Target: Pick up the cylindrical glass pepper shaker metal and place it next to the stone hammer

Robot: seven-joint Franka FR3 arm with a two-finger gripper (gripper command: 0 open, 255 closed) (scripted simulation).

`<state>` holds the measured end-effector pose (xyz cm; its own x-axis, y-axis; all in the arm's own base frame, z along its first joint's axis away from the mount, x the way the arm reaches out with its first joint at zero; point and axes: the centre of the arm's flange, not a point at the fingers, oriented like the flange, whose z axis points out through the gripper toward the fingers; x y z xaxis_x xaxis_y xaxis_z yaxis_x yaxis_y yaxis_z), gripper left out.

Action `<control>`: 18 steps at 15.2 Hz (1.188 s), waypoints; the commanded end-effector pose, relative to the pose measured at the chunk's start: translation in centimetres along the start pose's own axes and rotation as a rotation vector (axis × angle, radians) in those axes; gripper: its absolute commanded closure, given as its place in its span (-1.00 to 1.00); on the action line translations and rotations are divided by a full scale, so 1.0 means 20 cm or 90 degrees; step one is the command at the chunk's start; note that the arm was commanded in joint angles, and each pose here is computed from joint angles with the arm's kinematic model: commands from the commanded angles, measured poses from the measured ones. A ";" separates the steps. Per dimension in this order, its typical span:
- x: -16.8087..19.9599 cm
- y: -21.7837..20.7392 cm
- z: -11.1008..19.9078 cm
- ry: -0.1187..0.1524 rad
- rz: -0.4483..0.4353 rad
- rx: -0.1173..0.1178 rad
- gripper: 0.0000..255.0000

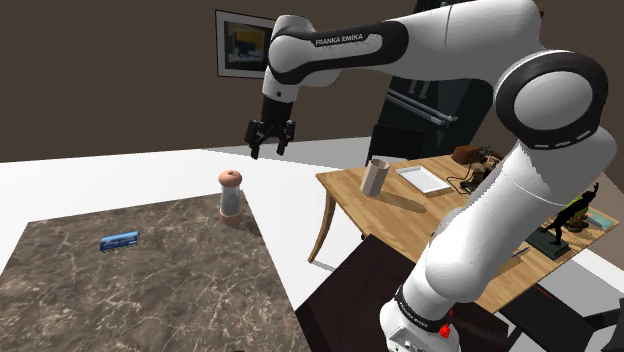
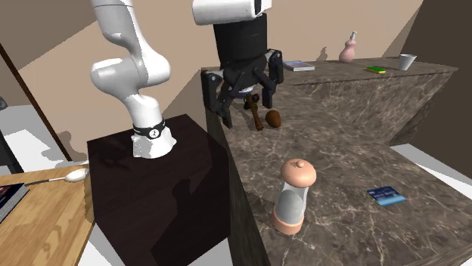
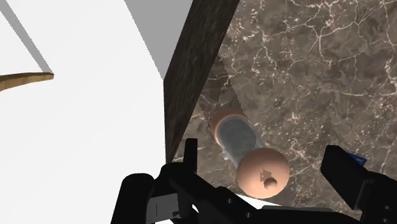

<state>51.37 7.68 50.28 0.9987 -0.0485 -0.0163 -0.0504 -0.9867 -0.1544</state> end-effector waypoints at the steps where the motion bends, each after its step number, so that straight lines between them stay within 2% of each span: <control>1: 0.10 -0.03 0.08 -0.002 -0.001 0.002 -1.00; 10: 0.57 -0.21 0.38 -0.013 -0.004 0.012 -1.00; 18: 0.57 -0.21 0.58 -0.013 -0.004 0.012 -1.00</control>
<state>62.98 12.99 39.65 0.9986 -0.0393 -0.0366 -0.0451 -0.9837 -0.1740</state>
